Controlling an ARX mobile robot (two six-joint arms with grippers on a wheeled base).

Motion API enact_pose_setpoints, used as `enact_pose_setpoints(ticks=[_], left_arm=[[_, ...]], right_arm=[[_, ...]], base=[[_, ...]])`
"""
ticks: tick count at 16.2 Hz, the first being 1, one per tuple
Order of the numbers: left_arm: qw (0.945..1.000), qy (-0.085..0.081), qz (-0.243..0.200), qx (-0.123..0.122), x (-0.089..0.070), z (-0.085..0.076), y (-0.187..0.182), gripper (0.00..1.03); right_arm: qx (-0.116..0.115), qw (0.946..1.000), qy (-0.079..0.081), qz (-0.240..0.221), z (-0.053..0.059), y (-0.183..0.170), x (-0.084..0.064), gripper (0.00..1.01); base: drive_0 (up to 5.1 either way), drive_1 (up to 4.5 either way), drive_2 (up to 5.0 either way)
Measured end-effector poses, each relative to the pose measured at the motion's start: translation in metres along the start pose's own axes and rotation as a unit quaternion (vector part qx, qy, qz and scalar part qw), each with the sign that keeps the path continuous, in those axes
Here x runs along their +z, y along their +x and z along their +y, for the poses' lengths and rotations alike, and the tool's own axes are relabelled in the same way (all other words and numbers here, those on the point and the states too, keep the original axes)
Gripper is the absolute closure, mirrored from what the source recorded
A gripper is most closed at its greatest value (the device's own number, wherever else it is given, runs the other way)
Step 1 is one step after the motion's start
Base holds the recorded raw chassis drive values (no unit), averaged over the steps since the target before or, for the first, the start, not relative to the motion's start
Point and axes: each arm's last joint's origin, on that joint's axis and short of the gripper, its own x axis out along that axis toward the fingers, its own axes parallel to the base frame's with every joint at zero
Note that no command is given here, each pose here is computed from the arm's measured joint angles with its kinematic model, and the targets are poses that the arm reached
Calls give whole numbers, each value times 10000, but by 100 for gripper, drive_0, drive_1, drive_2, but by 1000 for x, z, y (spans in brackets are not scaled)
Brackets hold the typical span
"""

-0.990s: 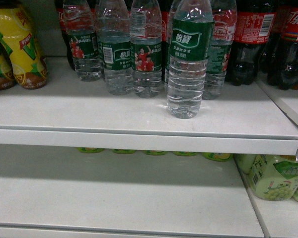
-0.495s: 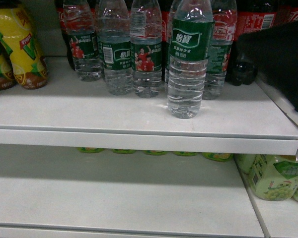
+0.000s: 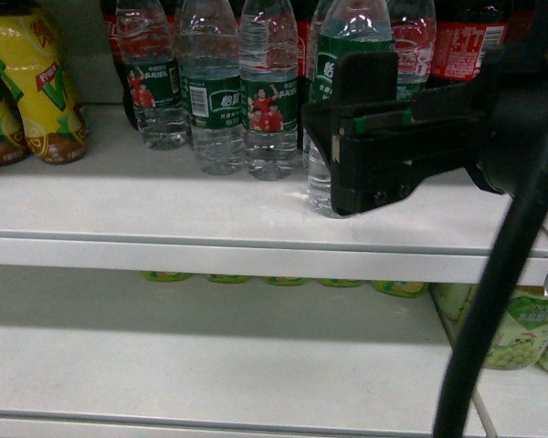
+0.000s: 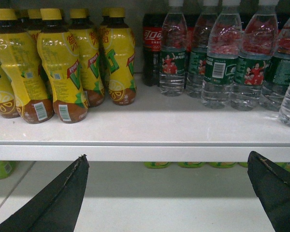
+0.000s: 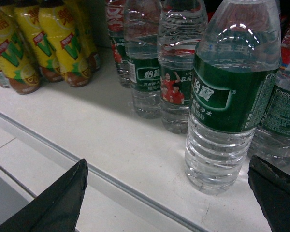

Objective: Move water from second to third shelf

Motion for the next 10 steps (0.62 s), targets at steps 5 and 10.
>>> enact_pose_setpoints(ticks=[5, 10], left_arm=[[10000, 0, 0, 2, 0, 0, 0, 5], [10000, 0, 0, 0, 0, 0, 0, 5]], right_arm=[[-507, 9985, 16, 194, -6, 38, 2, 3], [-974, 9948, 246, 190, -18, 63, 8, 3]], base=[[0, 0, 0], [0, 0, 0]])
